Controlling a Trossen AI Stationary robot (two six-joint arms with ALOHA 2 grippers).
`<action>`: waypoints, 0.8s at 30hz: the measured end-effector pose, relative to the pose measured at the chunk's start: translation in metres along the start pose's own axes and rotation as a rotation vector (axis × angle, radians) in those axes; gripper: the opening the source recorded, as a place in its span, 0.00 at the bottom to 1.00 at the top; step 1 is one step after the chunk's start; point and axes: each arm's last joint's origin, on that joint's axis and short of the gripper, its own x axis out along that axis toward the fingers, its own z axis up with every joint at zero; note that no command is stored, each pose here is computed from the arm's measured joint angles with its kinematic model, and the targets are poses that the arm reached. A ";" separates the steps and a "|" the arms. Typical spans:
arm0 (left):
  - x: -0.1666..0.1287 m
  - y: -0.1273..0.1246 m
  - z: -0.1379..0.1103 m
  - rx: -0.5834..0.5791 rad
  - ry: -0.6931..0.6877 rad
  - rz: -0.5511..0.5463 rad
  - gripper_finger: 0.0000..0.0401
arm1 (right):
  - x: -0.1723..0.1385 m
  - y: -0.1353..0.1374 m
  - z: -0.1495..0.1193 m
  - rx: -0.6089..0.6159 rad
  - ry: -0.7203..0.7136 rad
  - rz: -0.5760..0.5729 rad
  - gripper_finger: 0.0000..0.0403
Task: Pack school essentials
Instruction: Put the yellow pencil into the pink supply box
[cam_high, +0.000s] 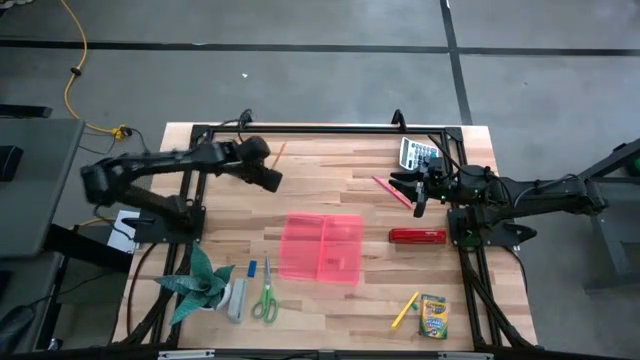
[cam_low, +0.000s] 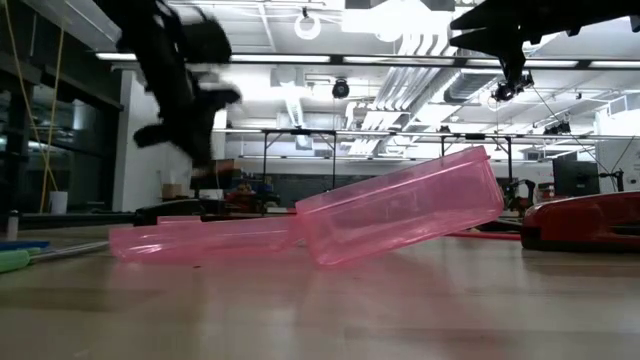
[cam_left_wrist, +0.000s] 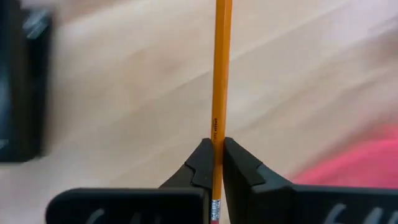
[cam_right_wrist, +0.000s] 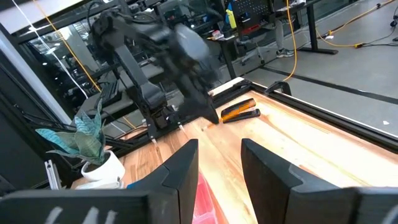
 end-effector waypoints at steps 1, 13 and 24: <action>-0.010 -0.006 -0.002 0.003 -0.050 -0.048 0.00 | 0.000 0.000 0.000 0.000 -0.001 0.000 0.28; -0.077 -0.083 -0.075 0.190 -0.562 -0.562 0.00 | 0.000 0.004 0.004 0.014 -0.026 0.084 0.28; -0.085 -0.093 -0.103 0.350 -0.749 -0.723 0.00 | 0.001 0.015 0.011 0.070 -0.045 0.309 0.28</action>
